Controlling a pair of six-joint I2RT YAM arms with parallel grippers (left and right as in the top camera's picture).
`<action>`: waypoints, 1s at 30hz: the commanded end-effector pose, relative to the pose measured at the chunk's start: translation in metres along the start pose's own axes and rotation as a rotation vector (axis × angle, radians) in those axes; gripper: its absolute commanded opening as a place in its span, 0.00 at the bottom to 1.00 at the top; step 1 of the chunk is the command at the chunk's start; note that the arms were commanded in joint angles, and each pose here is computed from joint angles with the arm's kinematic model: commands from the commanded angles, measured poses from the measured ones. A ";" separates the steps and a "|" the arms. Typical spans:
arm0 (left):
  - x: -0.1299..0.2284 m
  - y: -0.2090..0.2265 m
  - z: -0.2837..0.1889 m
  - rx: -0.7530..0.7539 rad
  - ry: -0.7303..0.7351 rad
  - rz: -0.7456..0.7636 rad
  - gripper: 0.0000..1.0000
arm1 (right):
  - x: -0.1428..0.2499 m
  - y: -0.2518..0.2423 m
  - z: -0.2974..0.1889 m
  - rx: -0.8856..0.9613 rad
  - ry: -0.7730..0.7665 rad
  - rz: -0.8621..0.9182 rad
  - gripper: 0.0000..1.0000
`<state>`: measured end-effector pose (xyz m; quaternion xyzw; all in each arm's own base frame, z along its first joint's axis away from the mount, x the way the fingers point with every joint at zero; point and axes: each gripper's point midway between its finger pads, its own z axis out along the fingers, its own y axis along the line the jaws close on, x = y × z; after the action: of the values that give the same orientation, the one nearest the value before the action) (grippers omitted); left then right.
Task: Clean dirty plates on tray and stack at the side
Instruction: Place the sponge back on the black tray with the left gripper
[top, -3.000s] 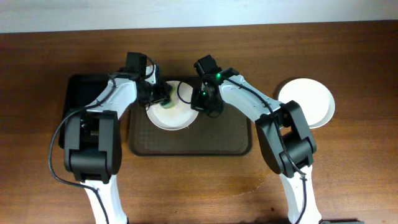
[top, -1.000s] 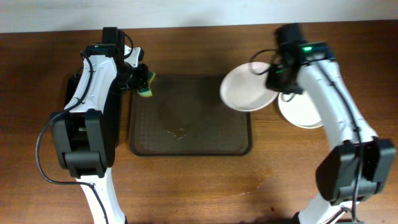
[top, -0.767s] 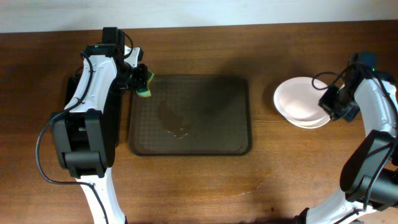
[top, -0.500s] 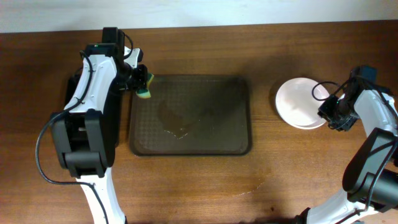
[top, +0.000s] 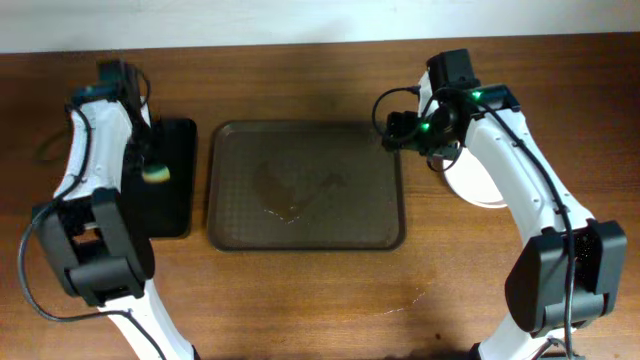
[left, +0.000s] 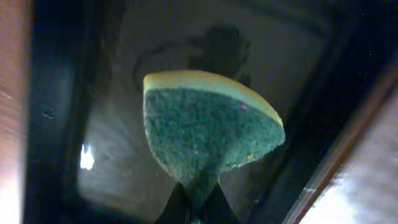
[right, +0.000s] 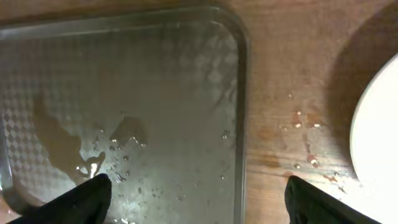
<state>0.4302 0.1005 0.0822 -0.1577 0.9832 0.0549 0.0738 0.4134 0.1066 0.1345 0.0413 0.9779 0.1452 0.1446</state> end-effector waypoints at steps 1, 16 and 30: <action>0.023 0.007 0.045 -0.027 0.021 -0.017 0.01 | -0.006 0.004 -0.010 0.008 -0.036 -0.008 0.89; 0.014 -0.078 -0.151 0.276 -0.339 0.152 0.99 | 0.003 -0.052 -0.167 0.152 -0.328 0.038 0.95; 0.017 -0.086 -0.152 0.282 -0.337 0.170 0.99 | 0.026 -0.044 -0.244 0.155 -0.534 -0.030 0.98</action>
<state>0.4228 -0.0045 0.2245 -0.0594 0.9633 -0.0486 0.2571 0.3103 0.0050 0.3371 0.0765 0.9144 0.0624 0.3926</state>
